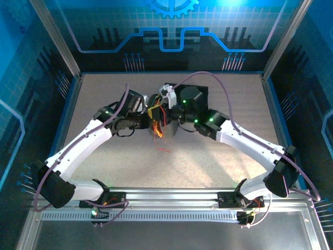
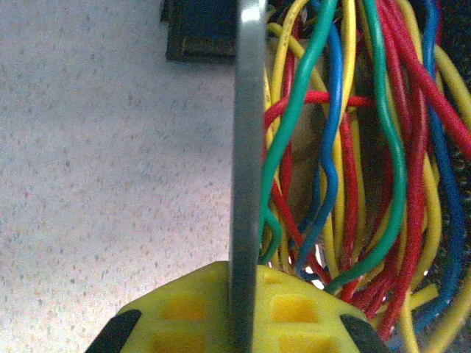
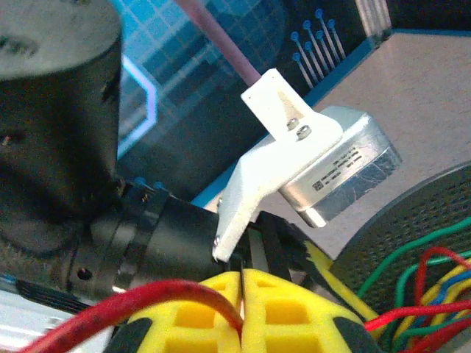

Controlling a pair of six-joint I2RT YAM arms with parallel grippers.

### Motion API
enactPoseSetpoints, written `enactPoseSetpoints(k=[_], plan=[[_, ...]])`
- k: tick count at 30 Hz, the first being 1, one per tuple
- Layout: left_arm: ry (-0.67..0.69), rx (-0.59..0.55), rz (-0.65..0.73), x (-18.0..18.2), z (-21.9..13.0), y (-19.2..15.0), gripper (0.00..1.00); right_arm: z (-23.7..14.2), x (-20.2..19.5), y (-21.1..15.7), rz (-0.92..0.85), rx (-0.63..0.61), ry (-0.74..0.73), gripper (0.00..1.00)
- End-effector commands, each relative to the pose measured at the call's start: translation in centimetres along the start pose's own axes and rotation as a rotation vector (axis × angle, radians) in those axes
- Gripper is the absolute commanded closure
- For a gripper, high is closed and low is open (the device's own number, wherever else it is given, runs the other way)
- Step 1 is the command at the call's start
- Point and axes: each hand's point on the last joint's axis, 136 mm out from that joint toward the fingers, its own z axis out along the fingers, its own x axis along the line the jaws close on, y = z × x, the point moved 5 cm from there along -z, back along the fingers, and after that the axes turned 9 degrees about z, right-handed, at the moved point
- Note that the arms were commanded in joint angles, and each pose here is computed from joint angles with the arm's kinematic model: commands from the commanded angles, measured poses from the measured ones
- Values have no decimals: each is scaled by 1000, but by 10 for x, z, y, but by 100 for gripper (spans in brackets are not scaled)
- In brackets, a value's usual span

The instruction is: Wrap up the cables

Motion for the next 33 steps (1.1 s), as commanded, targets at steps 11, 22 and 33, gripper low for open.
enactPoseSetpoints(k=[11,22,33], plan=[[-54,-265,-149,17,-32,45,100,18,11,-90,-235,81,11,91],[-20,-333,-87,19,-53,45,100,-18,20,-65,-245,56,-68,49],[58,-498,29,21,-85,63,100,-80,-12,-82,-154,100,-8,8]])
